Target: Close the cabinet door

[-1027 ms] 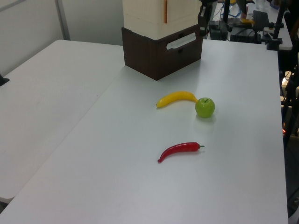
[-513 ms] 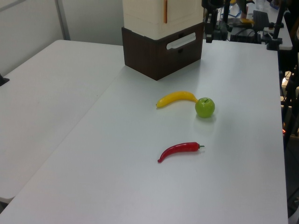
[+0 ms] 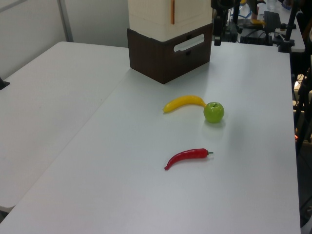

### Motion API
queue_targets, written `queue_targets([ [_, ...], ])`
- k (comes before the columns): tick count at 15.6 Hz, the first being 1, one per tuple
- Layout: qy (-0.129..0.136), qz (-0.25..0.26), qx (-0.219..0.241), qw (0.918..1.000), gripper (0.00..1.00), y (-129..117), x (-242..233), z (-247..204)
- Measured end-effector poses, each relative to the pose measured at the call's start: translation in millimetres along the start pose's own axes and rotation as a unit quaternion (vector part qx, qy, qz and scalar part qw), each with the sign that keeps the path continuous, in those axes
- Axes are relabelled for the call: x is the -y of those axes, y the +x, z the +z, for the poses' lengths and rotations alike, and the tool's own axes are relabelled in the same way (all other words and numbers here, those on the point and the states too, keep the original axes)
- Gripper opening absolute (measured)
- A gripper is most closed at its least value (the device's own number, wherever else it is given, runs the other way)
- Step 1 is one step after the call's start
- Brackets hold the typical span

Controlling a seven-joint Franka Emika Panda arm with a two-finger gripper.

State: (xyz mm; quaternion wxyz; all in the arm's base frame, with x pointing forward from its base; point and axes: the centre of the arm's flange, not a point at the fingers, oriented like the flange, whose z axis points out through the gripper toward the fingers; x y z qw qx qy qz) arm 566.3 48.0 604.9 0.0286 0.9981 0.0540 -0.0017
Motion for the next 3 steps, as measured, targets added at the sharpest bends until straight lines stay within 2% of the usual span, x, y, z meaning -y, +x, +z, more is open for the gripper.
queue_targets([
  [3,0.001,-0.003,0.0,1.0,1.0,-0.5,2.4,-0.5],
])
